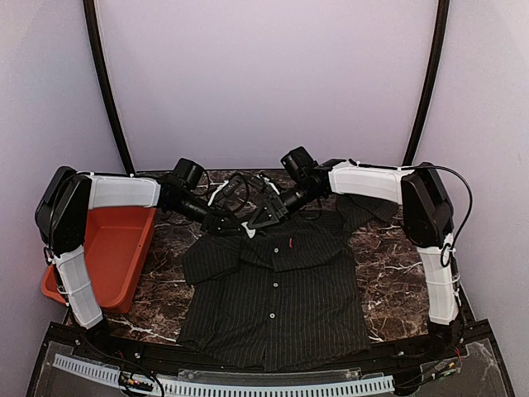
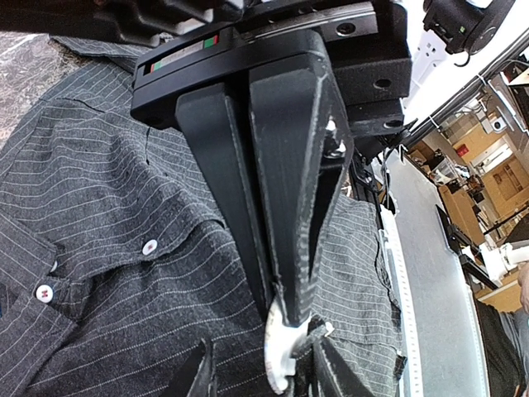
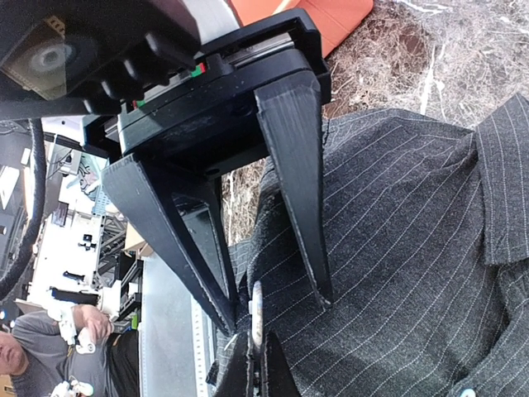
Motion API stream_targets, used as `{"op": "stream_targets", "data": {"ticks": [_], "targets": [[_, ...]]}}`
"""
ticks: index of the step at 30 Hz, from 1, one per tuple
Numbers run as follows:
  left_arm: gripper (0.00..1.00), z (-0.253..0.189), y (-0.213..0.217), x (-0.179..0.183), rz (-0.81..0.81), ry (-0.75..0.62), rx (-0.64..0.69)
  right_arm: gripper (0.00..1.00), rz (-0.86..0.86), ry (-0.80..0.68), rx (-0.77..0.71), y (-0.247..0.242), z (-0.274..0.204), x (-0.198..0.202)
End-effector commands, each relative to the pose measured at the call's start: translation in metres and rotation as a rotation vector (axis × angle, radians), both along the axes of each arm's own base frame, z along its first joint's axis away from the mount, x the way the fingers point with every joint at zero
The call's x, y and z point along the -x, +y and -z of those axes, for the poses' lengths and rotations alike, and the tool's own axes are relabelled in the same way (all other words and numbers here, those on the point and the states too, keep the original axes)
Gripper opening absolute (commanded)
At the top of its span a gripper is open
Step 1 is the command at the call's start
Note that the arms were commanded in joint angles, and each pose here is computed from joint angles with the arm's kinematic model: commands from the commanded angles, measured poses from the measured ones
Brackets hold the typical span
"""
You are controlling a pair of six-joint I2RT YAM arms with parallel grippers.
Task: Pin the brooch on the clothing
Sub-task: Pin the brooch to the flattened clothing.
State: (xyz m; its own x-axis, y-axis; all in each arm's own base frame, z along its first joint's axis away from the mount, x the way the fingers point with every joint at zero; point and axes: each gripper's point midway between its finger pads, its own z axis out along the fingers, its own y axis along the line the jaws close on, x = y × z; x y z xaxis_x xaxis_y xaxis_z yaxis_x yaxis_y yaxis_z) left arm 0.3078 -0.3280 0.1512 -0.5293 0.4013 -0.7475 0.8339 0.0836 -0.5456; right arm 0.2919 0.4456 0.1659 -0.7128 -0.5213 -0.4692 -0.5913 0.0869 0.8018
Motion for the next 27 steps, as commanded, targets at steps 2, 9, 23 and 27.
{"op": "stream_targets", "data": {"ticks": [2,9,23,27], "targets": [[0.38,-0.0044,0.0027,0.0019,0.002,0.006,0.021,0.00,-0.023,-0.020,-0.092,-0.0011,-0.0339,0.0045],[0.34,-0.0056,0.0015,0.0011,0.000,0.008,0.027,0.00,-0.032,-0.005,-0.120,0.0011,-0.0397,0.0063],[0.20,-0.0080,-0.0001,-0.0018,-0.013,0.012,0.037,0.00,-0.046,0.007,-0.125,0.0060,-0.0383,0.0114],[0.17,-0.0080,-0.0003,-0.0038,-0.025,0.012,0.034,0.00,-0.049,0.007,-0.126,0.0071,-0.0383,0.0127]]}}
